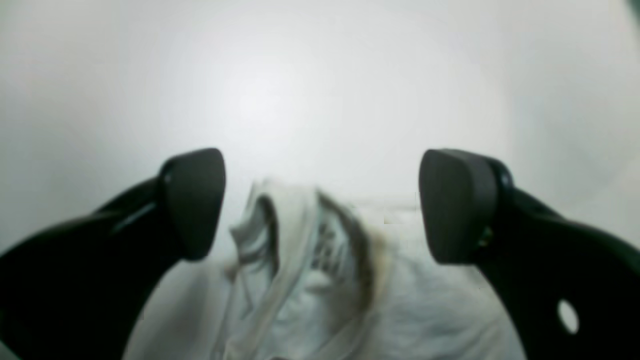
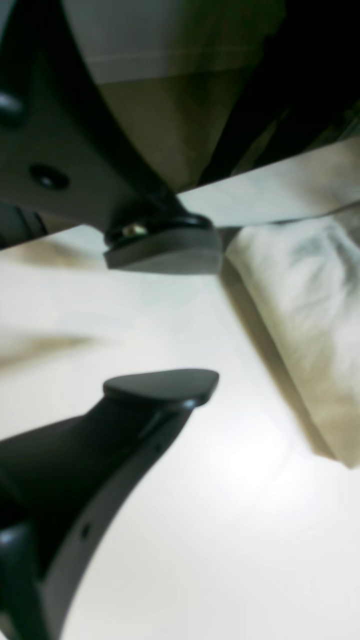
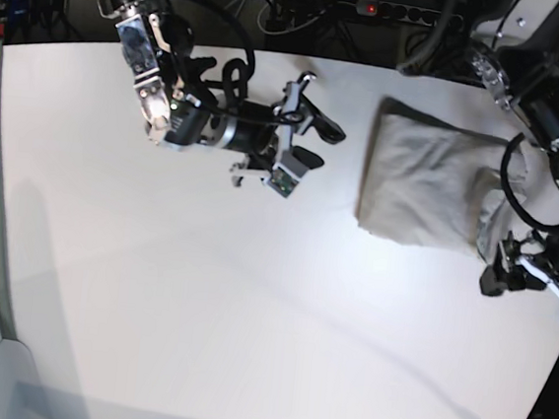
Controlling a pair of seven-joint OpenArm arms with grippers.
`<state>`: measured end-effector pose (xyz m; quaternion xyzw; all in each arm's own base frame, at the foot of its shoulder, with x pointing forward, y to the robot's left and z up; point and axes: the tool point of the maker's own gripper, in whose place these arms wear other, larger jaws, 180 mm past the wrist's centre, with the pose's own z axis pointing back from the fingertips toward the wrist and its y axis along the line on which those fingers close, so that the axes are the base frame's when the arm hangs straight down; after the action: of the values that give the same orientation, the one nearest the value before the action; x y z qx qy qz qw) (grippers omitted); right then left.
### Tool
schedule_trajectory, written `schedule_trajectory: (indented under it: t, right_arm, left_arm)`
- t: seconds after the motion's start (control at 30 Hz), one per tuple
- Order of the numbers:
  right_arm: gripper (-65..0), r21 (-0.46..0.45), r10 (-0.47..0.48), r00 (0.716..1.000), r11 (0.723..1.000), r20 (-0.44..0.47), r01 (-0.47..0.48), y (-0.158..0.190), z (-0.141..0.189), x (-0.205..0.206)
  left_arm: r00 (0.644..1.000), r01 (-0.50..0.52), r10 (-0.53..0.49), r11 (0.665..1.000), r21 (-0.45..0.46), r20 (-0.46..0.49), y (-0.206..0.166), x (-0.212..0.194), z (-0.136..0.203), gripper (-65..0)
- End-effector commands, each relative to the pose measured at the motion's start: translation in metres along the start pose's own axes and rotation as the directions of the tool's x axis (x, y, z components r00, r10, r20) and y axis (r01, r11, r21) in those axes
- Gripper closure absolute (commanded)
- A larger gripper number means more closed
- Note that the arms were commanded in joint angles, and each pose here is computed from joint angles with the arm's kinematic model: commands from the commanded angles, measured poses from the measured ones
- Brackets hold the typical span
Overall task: Layout the t-shirt on the table in an organized manner, then fold the t-shirt properly
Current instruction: 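Grasp the bundle's end with the left gripper and lift it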
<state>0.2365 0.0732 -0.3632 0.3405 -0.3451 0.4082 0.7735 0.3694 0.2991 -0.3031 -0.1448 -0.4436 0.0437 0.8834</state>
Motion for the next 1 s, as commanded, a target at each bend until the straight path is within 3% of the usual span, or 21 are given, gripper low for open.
schedule_trajectory:
  t: [0.0, 0.1, 0.3, 0.4, 0.57, 0.63, 0.97]
  right_arm:
    - [-30.6, 0.008, 0.014, 0.998, 1.0, 0.056, -0.014, 0.0, 0.003, 0.016]
    - [-30.6, 0.008, 0.014, 0.998, 1.0, 0.056, -0.014, 0.0, 0.003, 0.016]
    - [-30.6, 0.007, 0.015, 0.998, 1.0, 0.057, -0.015, 0.0, 0.003, 0.017]
    - [-30.6, 0.006, 0.016, 0.998, 1.0, 0.057, -0.017, -0.001, 0.003, 0.018]
    - [-30.6, 0.006, 0.016, 0.998, 1.0, 0.057, -0.017, -0.001, 0.003, 0.018]
    - [-30.6, 0.006, 0.016, 0.998, 1.0, 0.057, -0.017, -0.001, 0.003, 0.018]
    - [-30.6, -0.003, 0.019, 0.999, 1.0, 0.027, -0.019, -0.005, 0.008, 0.006]
  left_arm:
    - [0.997, 0.043, -0.044, 0.999, 0.011, 0.067, 0.003, 0.022, 0.015, -59.7]
    - [0.991, 0.066, -0.061, 0.997, -0.037, 0.122, -0.008, 0.028, 0.031, -59.7]
    - [0.997, 0.072, -0.071, 0.995, -0.075, 0.022, -0.017, -0.016, 0.041, -58.8]
    - [0.999, 0.033, -0.036, 0.995, -0.092, -0.026, -0.021, -0.04, 0.031, -50.5]
    - [0.995, 0.017, -0.024, 0.997, -0.076, -0.099, -0.017, -0.071, 0.008, -25.5]
    - [0.996, 0.001, -0.008, 0.997, -0.076, -0.094, -0.015, -0.07, -0.003, -19.4]
    - [0.993, -0.085, 0.082, 0.996, -0.029, -0.087, 0.006, -0.067, -0.044, -19.1]
